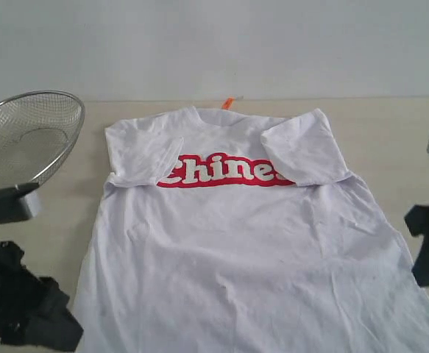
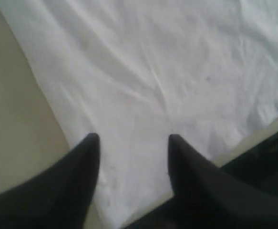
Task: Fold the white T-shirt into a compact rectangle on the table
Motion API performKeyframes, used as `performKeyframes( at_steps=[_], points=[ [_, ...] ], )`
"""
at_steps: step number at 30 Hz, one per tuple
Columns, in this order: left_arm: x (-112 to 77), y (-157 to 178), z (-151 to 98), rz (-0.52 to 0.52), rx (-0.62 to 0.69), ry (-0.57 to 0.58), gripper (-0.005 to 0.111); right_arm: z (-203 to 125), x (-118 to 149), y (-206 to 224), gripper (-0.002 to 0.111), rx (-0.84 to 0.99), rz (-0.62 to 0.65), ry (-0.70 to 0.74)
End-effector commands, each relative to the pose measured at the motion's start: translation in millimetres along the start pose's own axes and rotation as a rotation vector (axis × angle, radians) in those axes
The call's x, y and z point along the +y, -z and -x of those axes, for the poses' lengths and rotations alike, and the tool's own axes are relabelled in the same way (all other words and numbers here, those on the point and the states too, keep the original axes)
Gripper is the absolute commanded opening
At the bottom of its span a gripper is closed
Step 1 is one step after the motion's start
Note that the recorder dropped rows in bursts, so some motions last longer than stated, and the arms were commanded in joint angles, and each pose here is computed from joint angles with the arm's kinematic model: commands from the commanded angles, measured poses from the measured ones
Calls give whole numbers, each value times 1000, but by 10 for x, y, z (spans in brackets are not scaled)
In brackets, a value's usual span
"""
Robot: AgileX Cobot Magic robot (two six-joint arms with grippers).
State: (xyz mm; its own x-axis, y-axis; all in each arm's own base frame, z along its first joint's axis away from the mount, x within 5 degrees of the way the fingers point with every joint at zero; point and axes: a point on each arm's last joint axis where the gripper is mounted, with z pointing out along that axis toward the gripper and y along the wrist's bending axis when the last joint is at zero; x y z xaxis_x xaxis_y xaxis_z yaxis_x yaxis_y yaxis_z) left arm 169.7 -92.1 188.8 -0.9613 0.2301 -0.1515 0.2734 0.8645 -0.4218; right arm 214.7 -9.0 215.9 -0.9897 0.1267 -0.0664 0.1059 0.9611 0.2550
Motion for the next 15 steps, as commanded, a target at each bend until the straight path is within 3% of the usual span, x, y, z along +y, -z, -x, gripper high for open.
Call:
performKeyframes(
  at_steps=[1, 7, 15],
  points=[
    [-52, -55, -171, -86, 123, 56, 72, -157, -96, -88, 51, 97, -62, -37],
    [-6, -90, -299, -59, 208, 70, 71, -276, -144, -73, 51, 220, -121, -80],
    [86, -160, -423, 7, 244, 140, 71, -459, -214, -345, 51, 207, -127, -102]
  ],
)
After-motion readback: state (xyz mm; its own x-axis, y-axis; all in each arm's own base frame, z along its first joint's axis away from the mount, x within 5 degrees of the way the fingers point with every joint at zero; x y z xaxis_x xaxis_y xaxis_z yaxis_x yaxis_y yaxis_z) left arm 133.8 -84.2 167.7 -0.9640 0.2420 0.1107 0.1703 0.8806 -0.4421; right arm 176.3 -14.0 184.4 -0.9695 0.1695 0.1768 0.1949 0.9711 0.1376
